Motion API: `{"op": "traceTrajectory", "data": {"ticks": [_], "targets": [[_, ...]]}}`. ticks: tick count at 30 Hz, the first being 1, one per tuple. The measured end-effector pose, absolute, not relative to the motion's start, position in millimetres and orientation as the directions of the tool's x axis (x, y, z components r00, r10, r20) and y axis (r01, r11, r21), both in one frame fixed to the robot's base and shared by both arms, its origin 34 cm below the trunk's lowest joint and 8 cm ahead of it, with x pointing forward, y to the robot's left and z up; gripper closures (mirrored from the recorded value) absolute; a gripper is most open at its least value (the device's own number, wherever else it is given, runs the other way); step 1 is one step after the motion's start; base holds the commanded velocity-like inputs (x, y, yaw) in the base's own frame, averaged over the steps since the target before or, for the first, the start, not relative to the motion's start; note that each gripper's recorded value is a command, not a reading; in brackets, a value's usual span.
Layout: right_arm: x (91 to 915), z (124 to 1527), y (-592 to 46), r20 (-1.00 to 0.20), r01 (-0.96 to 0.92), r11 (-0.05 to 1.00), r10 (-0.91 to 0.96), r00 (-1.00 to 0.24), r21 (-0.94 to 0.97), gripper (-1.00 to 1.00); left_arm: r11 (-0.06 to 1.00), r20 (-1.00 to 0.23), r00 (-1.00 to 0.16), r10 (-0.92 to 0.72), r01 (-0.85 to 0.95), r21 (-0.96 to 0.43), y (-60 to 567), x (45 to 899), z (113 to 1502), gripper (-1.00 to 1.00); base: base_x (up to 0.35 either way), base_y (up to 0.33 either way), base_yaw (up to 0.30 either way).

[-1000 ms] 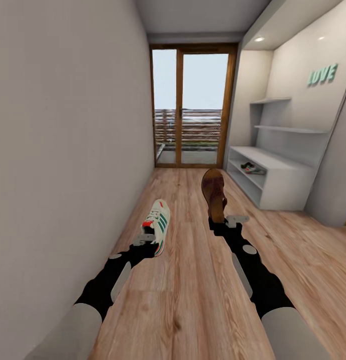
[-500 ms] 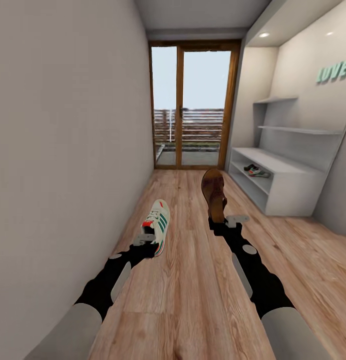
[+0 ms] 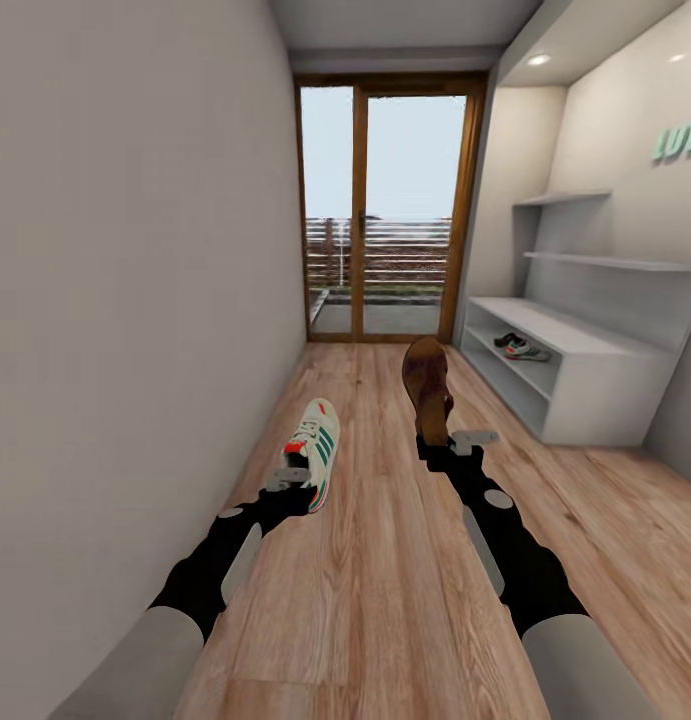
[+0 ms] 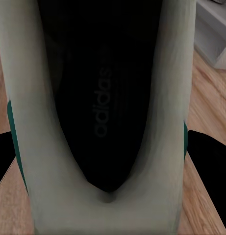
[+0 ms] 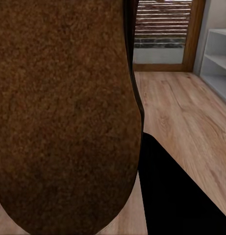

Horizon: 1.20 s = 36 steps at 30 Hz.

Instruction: Pick up the two gym shoes and the two sandals from the corridor floor and place them onto the hallstand (shoe rack) in the corridor, making sure they are on the rack and not on the floor. Arrange them so the two gym shoes are next to each other and the two sandals are next to each other.

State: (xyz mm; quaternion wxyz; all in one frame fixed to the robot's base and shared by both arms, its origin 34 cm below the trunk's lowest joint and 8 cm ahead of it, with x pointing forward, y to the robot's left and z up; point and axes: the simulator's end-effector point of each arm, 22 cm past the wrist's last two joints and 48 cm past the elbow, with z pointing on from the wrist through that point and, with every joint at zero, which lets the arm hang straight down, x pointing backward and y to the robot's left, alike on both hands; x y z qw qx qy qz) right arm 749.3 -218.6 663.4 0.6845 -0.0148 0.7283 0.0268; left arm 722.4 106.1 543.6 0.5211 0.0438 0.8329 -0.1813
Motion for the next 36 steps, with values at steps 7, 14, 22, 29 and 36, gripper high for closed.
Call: {"op": "traceTrajectory", "data": {"ticks": [7,14,22,29,36], "targets": [[749.3,662.7,-218.6,-0.998,-0.058,0.998,0.015,-0.064,0.018,1.00,0.930,-0.884,-0.453,-0.116,0.262,-0.256,106.1,722.5,543.7,1.00,0.346,0.000,0.000],[749.3,662.7,-218.6,-0.998,-0.058,0.998,0.014,-0.064,0.018,1.00,0.930,-0.884,-0.454,-0.116,0.262,-0.256,106.1,722.4,543.5,1.00,0.346,0.000,0.000],[749.3,662.7,-218.6,-0.998,-0.058,0.998,0.013,-0.064,0.017,1.00,0.931,-0.883,-0.454,-0.116,0.261,-0.256,106.2,722.3,543.4,1.00,0.346,0.000,0.000],[749.3,662.7,-218.7,-0.998,-0.058,0.998,0.012,-0.064,0.016,1.00,0.931,-0.883,-0.454,-0.115,0.262,-0.256,106.2,722.3,543.3,1.00,0.346,0.000,0.000],[749.3,662.7,-218.5,-0.998,-0.058,0.998,0.012,-0.064,0.015,1.00,0.930,-0.883,-0.454,-0.116,0.262,-0.256,106.1,722.3,543.4,1.00,0.346,0.000,0.000]]}}
